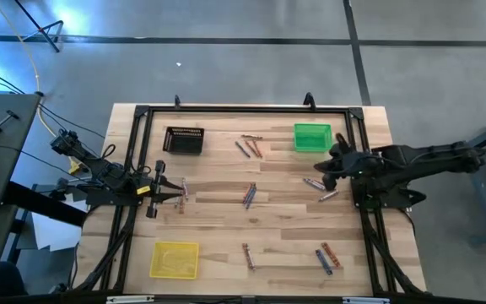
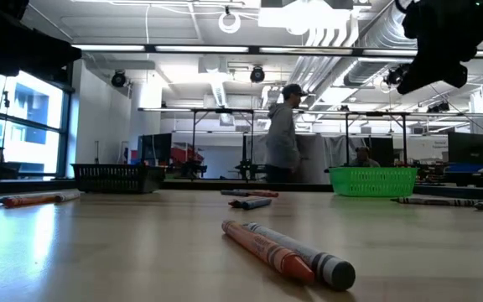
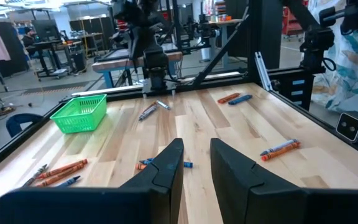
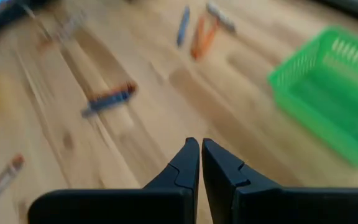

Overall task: Sort crayons
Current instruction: Put the gray crayon into the green bin

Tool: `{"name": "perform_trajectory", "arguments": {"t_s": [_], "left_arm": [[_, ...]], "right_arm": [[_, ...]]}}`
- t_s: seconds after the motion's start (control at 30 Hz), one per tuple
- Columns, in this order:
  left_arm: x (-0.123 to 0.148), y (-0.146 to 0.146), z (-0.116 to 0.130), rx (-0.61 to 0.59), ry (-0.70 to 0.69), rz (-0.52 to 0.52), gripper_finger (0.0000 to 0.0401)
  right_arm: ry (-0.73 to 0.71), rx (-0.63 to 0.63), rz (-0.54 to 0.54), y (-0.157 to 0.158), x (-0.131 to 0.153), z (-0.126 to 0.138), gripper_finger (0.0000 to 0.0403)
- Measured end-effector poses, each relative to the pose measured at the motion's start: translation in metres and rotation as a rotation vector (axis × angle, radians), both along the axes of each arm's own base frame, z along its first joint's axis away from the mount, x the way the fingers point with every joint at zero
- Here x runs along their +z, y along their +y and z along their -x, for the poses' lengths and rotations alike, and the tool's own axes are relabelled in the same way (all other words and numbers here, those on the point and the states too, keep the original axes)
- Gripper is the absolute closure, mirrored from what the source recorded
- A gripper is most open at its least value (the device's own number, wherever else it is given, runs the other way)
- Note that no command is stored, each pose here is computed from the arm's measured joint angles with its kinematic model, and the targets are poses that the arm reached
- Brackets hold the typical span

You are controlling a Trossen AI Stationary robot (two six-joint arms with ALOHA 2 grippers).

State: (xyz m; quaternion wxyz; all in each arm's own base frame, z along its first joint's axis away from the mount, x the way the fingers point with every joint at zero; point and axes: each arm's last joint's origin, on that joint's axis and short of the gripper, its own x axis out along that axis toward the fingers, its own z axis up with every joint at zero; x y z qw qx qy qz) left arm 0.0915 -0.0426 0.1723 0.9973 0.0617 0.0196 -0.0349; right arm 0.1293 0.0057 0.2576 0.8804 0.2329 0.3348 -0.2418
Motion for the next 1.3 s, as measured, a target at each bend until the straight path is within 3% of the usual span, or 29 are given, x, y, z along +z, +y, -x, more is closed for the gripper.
{"name": "perform_trajectory", "arguments": {"t_s": [0.27, 0.67, 1.03, 1.3], "left_arm": [[0.0, 0.0, 0.0, 0.0, 0.0, 0.001, 0.0331], [0.0, 0.0, 0.0, 0.001, 0.002, 0.018, 0.0331], [0.0, 0.0, 0.0, 0.001, 0.002, 0.017, 0.0331], [0.0, 0.0, 0.0, 0.001, 0.004, 0.016, 0.0331]], "right_arm": [[0.298, 0.056, -0.085, 0.006, -0.011, -0.017, 0.0386], [0.464, 0.229, -0.218, 0.014, -0.029, -0.034, 0.0379], [0.615, 0.455, -0.083, 0.015, -0.043, -0.042, 0.0276], [0.856, 0.67, 0.021, 0.015, -0.06, -0.043, 0.0261]]}}
